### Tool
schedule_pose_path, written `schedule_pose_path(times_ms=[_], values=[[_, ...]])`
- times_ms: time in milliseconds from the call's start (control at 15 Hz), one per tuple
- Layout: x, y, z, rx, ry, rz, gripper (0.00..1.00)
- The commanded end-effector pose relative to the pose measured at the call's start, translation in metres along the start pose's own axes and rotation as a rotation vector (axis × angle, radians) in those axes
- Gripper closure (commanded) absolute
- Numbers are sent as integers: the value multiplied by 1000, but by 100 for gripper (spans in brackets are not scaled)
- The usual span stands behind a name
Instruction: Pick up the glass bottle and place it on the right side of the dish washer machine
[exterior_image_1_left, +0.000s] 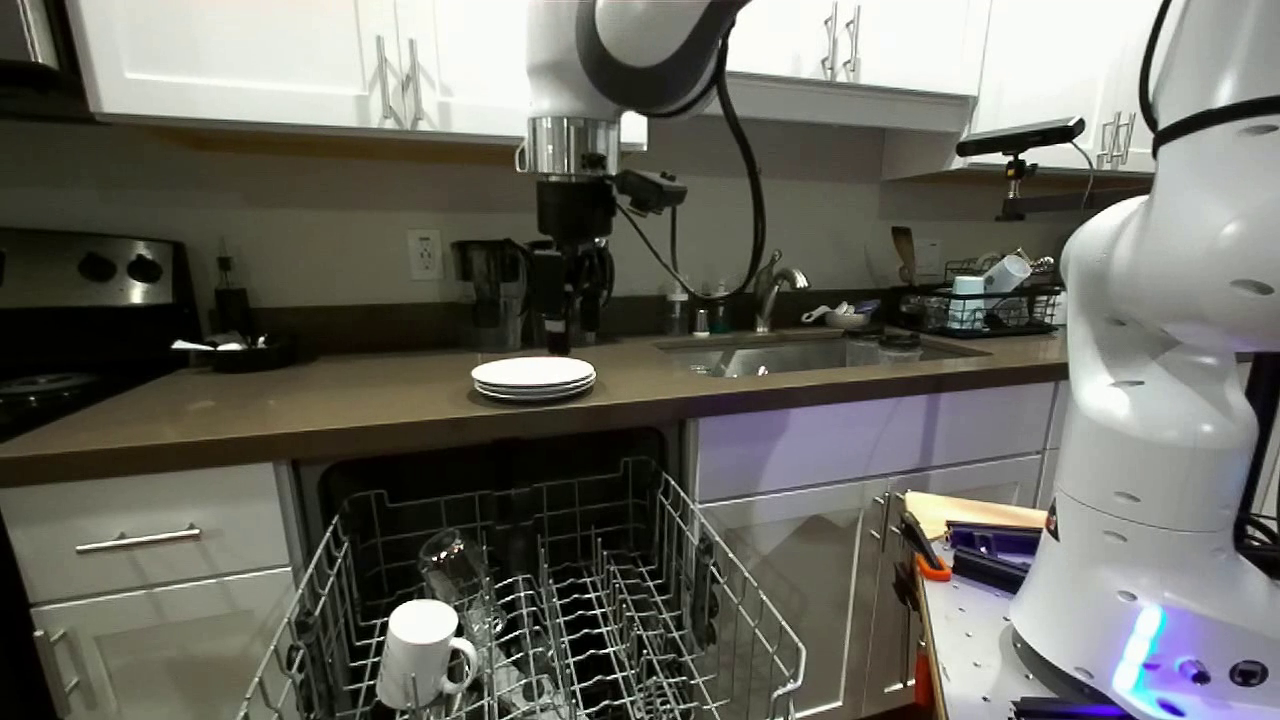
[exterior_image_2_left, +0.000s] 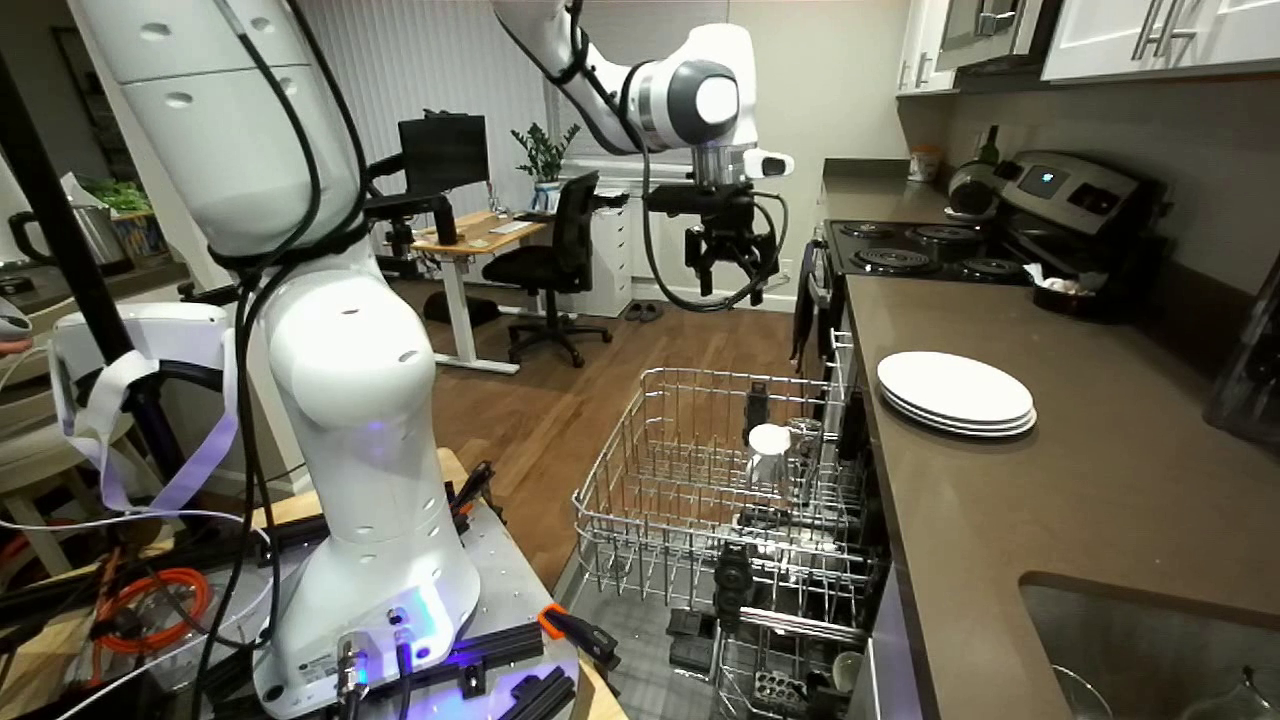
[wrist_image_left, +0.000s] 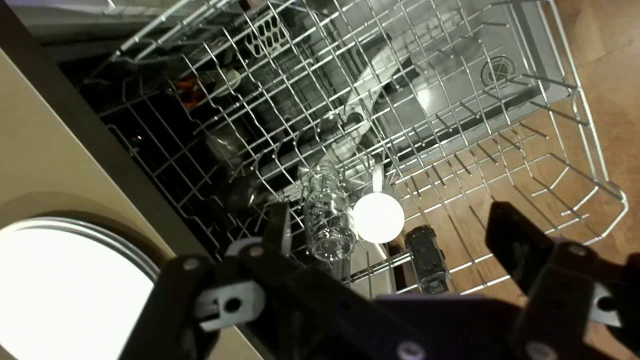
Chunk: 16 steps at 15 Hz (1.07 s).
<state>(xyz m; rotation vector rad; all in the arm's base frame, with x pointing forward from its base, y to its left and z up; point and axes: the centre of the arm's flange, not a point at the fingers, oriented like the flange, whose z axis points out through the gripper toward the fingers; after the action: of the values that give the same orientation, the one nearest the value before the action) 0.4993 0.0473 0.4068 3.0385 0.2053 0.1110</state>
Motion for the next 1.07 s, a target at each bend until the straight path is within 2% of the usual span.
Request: schedule_pose_path(times_ms=[0,267,533,1000], values=[[68,-3,30,73,-9,-60,0],[110,-29,74,66,-50,-99,0],[137,-50,113,-1,-84,-174,0],[180,-33,149,-55,-90,-203,0]])
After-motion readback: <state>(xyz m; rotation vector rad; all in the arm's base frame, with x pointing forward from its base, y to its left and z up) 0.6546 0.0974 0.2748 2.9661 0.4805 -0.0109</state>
